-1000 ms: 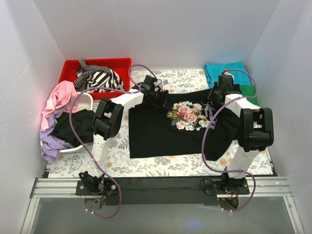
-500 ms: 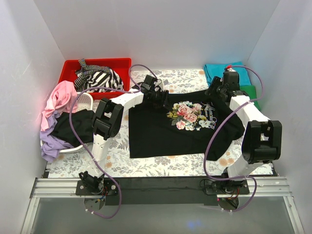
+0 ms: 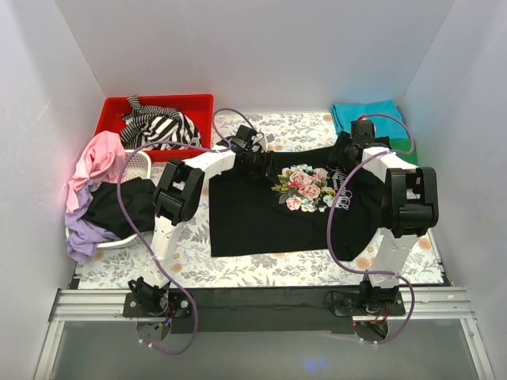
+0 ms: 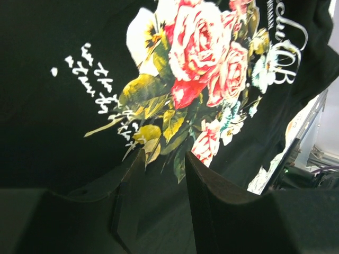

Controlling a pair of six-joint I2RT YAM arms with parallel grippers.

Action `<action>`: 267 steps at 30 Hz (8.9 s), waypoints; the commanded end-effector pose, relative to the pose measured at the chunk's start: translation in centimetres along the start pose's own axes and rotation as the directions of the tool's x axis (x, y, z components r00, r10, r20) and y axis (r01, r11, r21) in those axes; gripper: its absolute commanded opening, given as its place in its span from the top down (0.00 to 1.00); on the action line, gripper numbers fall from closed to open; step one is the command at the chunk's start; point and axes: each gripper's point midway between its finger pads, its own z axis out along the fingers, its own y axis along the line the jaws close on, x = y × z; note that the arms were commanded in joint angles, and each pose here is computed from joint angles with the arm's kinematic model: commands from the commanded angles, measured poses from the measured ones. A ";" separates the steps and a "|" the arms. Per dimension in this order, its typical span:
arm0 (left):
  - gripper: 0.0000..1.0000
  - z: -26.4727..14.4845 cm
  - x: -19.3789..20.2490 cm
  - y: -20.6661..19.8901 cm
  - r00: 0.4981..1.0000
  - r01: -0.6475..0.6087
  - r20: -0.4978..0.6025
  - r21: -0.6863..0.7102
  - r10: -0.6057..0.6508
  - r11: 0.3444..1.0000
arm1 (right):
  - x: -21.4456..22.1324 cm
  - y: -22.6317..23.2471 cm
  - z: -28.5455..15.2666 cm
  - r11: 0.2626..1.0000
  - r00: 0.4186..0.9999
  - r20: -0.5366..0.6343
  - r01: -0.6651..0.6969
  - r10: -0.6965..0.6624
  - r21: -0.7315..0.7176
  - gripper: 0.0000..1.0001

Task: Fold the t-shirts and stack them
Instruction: Fold the tshirt

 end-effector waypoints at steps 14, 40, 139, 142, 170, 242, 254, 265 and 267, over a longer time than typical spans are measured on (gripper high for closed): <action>0.65 -0.7 -0.5 -0.6 0.999 -0.037 0.003 -0.015 0.037 0.999 | -5.6 0.8 -0.1 0.997 0.990 0.131 0.046 -0.053 0.056 0.99; 0.66 -0.8 -0.3 -0.6 0.999 -0.033 -0.001 -0.016 0.033 0.999 | -6.1 0.4 -11.7 0.998 0.970 0.234 0.064 -0.063 0.004 0.55; 0.66 -0.1 1.3 0.8 0.999 -0.006 -0.054 -0.039 0.004 0.999 | 4.2 -2.1 -13.3 0.954 0.962 0.039 0.273 -0.270 -0.121 0.59; 0.66 -0.1 1.5 1.0 0.998 -0.004 -0.057 -0.046 0.002 0.999 | 6.2 -1.1 -12.1 0.942 0.954 -0.032 0.289 -0.299 -0.170 0.59; 0.66 -0.1 1.3 1.5 0.998 -0.020 -0.053 -0.067 0.017 0.998 | 6.7 -0.8 -5.5 0.858 0.845 -0.180 0.514 -0.503 0.017 0.53; 0.67 -0.7 1.7 3.1 0.996 -0.068 -0.076 -0.151 0.057 0.986 | 2.4 -3.6 -7.1 0.435 0.563 -0.336 0.814 -0.755 0.386 0.48; 0.67 -0.6 1.8 3.1 0.996 -0.062 -0.077 -0.150 0.051 0.987 | 4.2 -5.0 -7.3 0.463 0.582 -0.378 0.808 -0.720 0.364 0.53; 0.59 -5.5 -2.7 -0.3 0.974 -0.126 0.159 -0.223 0.164 0.967 | 2.9 -4.8 -6.9 0.539 0.654 -0.318 0.751 -0.686 0.381 0.99; 0.57 -7.1 -4.0 -1.2 0.956 -0.144 0.212 -0.256 0.201 0.956 | 2.7 -4.6 -7.0 0.552 0.661 -0.300 0.745 -0.688 0.374 0.99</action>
